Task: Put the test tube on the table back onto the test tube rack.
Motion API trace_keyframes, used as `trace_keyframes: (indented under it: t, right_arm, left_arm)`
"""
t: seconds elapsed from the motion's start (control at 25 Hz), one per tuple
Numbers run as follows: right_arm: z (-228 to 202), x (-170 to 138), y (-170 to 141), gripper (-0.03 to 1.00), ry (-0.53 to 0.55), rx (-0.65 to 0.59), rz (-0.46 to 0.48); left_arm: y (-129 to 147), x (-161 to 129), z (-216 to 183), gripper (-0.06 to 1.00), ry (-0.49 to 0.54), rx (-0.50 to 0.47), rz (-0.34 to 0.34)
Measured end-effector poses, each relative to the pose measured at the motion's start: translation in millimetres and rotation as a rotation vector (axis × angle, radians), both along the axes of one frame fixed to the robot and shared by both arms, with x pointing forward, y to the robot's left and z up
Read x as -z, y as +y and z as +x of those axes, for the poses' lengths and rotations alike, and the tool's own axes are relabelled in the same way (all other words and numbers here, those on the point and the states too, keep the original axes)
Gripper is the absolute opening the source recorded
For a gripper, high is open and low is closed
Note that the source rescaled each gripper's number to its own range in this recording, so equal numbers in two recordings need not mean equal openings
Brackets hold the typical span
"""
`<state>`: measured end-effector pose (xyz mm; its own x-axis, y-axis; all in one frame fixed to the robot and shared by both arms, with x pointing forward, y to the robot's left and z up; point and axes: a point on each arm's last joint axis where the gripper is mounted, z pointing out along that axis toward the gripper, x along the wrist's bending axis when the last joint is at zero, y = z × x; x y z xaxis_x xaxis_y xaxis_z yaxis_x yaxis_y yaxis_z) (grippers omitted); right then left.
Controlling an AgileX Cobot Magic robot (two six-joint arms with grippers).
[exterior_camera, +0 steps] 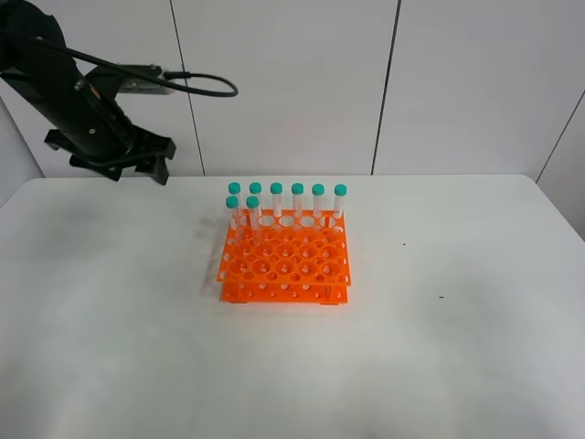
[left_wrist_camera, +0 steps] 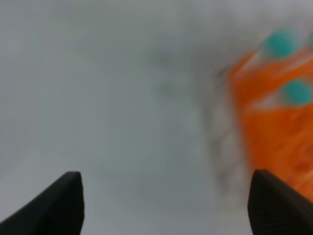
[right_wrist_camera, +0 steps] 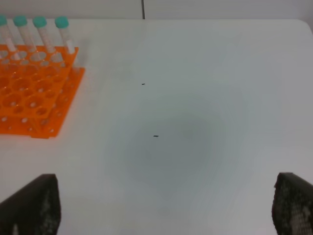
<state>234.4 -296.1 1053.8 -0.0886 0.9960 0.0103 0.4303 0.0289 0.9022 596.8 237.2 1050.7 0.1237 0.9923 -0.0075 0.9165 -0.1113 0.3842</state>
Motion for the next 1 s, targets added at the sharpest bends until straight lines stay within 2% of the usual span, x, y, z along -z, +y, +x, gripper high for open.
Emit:
trace_keyframes:
  t: [0.28, 0.4, 0.68, 0.84, 1.0]
  right_arm:
    - [0.0, 0.0, 0.0, 0.93, 0.000, 0.000, 0.000]
    - [0.0, 0.0, 0.0, 0.93, 0.000, 0.000, 0.000]
    - [0.0, 0.0, 0.0, 0.93, 0.000, 0.000, 0.000]
    - [0.0, 0.0, 0.0, 0.93, 0.000, 0.000, 0.000]
    - [0.0, 0.0, 0.0, 0.93, 0.000, 0.000, 0.000]
  left_arm:
    - [67.7, 2.7, -14.9, 1.00, 0.230, -0.181, 0.027]
    - [81.9, 3.8, -25.6, 1.00, 0.344, -0.215, 0.035]
    - [82.9, 6.9, -44.6, 1.00, 0.384, -0.197, 0.037]
    - [80.6, 11.0, -83.8, 1.00, 0.424, -0.189, 0.038]
    - [77.6, 9.5, -140.4, 1.00, 0.420, -0.172, 0.041]
